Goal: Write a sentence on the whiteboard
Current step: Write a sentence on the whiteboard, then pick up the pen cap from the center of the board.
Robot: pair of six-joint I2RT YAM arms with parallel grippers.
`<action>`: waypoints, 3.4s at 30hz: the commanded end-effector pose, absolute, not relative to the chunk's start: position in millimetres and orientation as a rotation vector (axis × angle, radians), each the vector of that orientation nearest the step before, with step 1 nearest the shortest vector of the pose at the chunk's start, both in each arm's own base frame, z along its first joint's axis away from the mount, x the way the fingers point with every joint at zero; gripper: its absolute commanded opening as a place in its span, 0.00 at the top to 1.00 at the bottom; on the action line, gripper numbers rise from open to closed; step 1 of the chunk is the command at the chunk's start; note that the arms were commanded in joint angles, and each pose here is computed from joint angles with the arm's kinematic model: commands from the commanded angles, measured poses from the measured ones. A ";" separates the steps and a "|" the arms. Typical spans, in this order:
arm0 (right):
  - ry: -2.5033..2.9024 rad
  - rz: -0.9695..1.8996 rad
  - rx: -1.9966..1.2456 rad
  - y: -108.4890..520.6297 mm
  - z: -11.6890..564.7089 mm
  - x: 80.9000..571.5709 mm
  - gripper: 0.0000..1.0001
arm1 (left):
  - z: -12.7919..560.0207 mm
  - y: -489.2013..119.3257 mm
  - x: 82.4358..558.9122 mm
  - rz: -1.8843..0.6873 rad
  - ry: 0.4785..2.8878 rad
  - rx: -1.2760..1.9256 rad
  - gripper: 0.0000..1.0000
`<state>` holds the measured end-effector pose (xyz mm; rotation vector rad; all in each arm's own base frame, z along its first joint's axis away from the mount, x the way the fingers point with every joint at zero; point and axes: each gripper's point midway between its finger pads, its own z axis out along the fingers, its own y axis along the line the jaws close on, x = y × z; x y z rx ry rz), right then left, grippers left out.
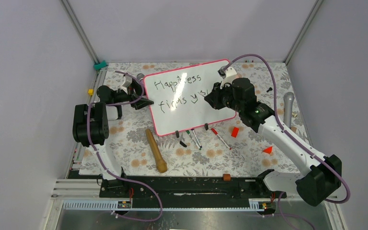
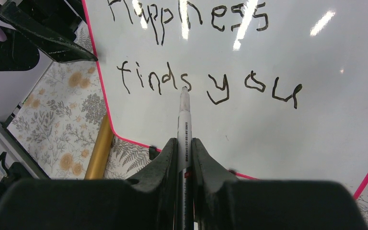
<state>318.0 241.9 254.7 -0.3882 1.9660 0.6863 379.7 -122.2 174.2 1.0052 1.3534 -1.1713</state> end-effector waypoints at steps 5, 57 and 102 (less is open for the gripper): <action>1.910 0.693 -0.398 244.3 273.5 318.4 1.00 | 184.2 -96.2 365.1 -1.098 1.320 1.113 0.24; 1.835 0.795 -0.364 196.3 285.4 217.1 1.00 | 272.4 -94.5 226.8 -1.631 1.418 -0.469 0.01; 1.974 0.758 -0.373 182.1 247.8 196.7 1.00 | 57.0 -238.4 212.8 -0.036 2.530 -1.121 0.55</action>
